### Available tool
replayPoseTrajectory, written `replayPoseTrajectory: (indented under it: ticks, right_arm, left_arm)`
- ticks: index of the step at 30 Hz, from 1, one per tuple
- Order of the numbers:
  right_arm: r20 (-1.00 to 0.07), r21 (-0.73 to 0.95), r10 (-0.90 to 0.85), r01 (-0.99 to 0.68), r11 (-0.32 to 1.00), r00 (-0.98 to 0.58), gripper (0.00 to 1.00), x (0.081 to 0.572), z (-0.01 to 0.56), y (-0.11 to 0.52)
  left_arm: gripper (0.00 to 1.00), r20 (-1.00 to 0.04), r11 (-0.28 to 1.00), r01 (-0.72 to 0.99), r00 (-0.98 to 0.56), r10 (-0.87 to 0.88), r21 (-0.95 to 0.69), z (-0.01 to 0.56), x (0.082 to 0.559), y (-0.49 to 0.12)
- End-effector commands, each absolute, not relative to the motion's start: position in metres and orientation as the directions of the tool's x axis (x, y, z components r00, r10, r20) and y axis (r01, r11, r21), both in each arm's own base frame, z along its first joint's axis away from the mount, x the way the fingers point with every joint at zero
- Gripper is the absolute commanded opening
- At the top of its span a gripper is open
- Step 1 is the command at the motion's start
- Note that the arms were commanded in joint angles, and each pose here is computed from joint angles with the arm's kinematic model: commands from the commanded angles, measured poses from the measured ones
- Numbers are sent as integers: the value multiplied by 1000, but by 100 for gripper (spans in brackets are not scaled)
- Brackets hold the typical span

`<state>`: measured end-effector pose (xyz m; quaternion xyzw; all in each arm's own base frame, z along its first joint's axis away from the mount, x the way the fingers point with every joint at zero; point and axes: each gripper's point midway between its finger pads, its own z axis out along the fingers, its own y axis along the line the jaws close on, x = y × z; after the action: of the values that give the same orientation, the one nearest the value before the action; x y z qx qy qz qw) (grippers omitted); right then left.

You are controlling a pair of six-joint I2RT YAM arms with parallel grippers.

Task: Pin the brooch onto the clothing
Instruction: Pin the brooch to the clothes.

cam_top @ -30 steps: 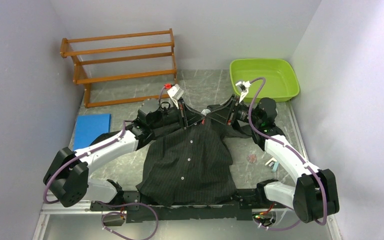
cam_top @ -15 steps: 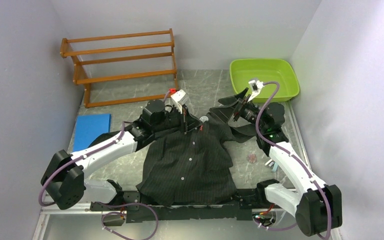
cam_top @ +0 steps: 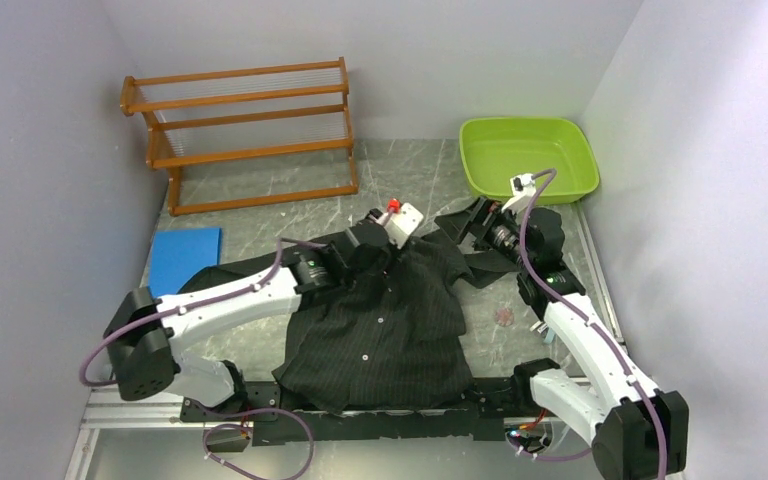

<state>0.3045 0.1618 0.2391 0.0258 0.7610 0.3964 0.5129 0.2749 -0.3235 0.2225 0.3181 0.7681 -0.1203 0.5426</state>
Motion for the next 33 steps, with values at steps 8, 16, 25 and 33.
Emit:
replayPoseTrajectory:
  ticks: [8,16,25,33]
  right_arm:
    - [-693,631,503,-96,770,-515,100,291,197,126]
    - [-654,613,478,-40,789,-586,100,300,172,127]
    - [-568,593,552,162,789,-610,100,304,124,101]
    - [-530,513,499,210,832,-686,98,323,81,86]
  left_arm:
    - [95,-913,589,788,-91,398,178,299,228,-354]
    - [95,-938,627,771,-291,186,-115,339,242,-334]
    - [95,-785,782,436,-610,-106,-445,289,323,-246]
    - [95,-514,821,22,-789,-336,-570,172,370,-159]
